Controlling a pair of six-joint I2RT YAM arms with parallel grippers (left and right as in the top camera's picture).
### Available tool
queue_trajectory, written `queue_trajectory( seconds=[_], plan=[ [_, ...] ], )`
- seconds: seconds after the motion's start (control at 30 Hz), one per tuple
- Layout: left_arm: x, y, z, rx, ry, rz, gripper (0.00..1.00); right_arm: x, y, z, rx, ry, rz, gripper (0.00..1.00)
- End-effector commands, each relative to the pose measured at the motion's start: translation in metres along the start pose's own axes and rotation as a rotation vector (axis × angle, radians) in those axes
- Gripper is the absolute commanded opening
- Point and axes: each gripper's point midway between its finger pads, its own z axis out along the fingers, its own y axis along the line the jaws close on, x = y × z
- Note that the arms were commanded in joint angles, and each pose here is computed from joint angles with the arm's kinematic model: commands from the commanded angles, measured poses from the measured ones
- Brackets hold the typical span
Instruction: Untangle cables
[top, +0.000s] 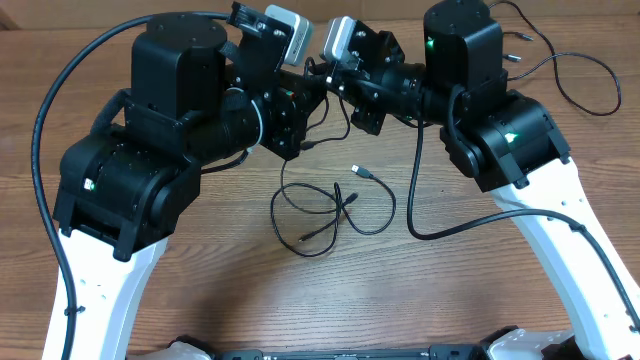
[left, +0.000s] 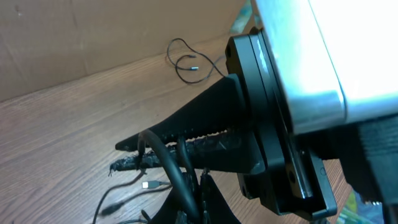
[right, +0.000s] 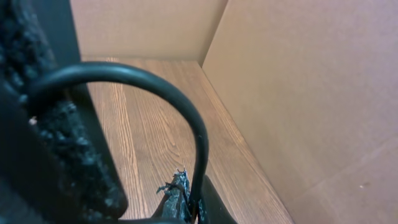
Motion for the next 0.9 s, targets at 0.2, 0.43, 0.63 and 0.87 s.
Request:
queue_trajectory(
  seconds=[0.2, 0.43, 0.63, 0.87],
  plan=[
    [0.013, -0.015, -0.006, 0.027, 0.033, 0.030, 0.92, 0.015, -0.049, -0.006, 0.229, 0.083, 0.040, 0.04],
    [0.012, -0.007, -0.006, -0.020, 0.026, 0.031, 1.00, 0.037, -0.093, -0.029, 0.448, 0.159, 0.128, 0.04],
    [0.012, 0.002, -0.007, -0.071, 0.026, 0.029, 1.00, 0.060, -0.137, -0.066, 0.581, 0.158, 0.267, 0.04],
    [0.015, 0.008, -0.005, -0.099, 0.040, 0.024, 1.00, 0.081, -0.163, -0.103, 0.591, 0.123, 0.369, 0.04]
  ],
)
